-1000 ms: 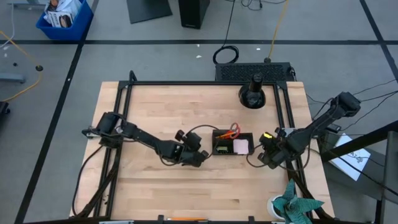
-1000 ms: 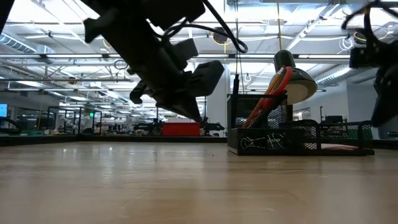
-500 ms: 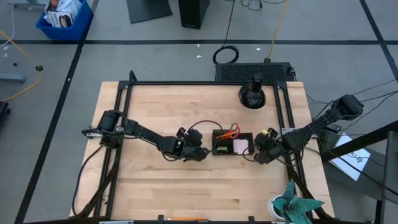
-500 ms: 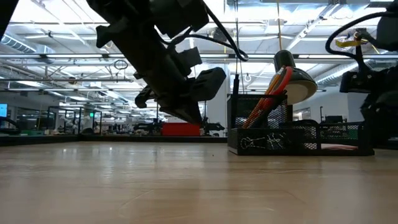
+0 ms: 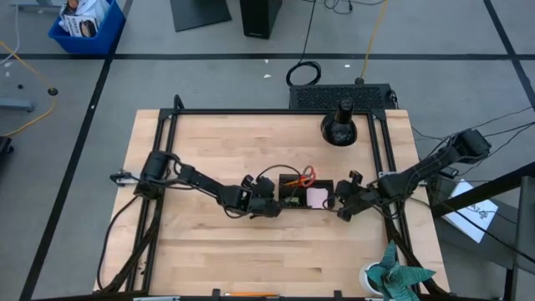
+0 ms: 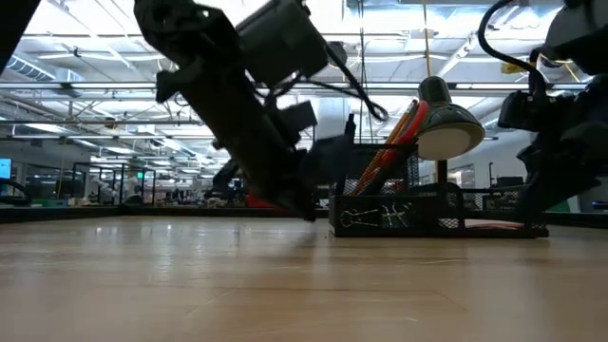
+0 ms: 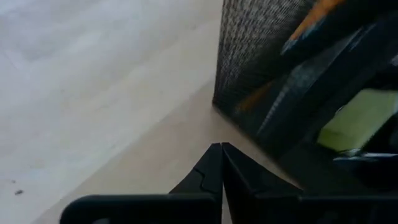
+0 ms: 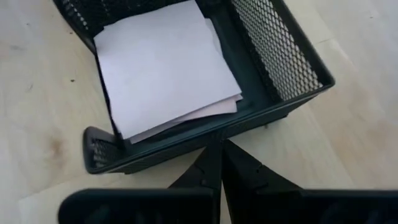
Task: Pick and place office supplies into organizer
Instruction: Adjust the black desk organizer
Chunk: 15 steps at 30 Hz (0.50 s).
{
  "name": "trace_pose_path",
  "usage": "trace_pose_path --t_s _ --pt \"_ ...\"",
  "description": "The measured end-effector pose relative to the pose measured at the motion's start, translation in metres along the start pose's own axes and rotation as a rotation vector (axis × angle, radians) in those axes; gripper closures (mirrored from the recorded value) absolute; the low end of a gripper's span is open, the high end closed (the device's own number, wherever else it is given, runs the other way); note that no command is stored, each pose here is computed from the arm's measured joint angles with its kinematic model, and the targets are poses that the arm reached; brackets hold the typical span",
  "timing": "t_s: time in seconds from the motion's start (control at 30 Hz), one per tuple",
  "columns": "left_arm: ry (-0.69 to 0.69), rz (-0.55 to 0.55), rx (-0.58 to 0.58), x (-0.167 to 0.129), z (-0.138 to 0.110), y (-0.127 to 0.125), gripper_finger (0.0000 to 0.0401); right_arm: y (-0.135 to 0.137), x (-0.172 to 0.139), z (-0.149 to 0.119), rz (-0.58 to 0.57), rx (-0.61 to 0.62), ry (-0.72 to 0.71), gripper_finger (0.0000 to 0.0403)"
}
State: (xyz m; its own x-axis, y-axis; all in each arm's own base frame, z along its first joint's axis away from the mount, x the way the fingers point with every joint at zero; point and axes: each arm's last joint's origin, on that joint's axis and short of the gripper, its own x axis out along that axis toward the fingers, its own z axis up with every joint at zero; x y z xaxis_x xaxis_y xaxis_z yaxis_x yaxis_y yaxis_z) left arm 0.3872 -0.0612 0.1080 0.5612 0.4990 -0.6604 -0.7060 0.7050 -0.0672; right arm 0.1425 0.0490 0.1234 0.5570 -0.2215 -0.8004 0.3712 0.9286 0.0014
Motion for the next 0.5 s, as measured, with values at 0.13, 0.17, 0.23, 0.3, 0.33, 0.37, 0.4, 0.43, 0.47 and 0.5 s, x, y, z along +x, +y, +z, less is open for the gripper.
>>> trace_pose_path --t_s 0.13,0.17,0.23,0.3,0.33,0.37,0.4,0.43,0.47,0.5 --pt "0.01 -0.002 0.004 0.007 -0.007 -0.001 0.0398 -0.003 0.002 0.002 -0.016 -0.03 0.003 0.0403" --pt "0.012 -0.005 0.006 0.007 -0.007 -0.001 0.0396 -0.004 0.002 0.002 -0.022 -0.034 0.003 0.0403" --pt "0.011 -0.003 0.009 0.008 -0.009 -0.002 0.0392 -0.006 0.003 0.004 -0.032 -0.041 0.002 0.0403" --pt "0.009 -0.004 0.014 0.007 -0.009 -0.002 0.0391 -0.007 0.005 0.006 -0.035 -0.052 -0.005 0.0403" --pt "0.009 -0.005 0.013 0.007 -0.009 -0.002 0.0392 -0.007 0.007 0.008 -0.024 -0.056 -0.007 0.0403" --pt "0.009 -0.005 0.013 0.007 -0.009 -0.002 0.0395 -0.007 0.008 0.01 -0.009 -0.058 -0.008 0.0403" --pt "0.009 -0.004 0.013 0.007 -0.009 -0.002 0.0397 -0.006 0.011 0.012 0.005 -0.06 -0.01 0.0403" --pt "0.008 -0.003 0.014 0.007 -0.009 -0.002 0.0398 -0.006 0.013 0.013 0.012 -0.065 -0.01 0.0403" --pt "0.007 -0.003 0.018 0.007 -0.008 -0.002 0.0397 -0.006 0.015 0.013 0.016 -0.073 -0.007 0.0403" --pt "0.004 -0.001 0.023 0.007 -0.008 -0.002 0.0395 -0.005 0.018 0.014 0.015 -0.075 -0.006 0.0403"
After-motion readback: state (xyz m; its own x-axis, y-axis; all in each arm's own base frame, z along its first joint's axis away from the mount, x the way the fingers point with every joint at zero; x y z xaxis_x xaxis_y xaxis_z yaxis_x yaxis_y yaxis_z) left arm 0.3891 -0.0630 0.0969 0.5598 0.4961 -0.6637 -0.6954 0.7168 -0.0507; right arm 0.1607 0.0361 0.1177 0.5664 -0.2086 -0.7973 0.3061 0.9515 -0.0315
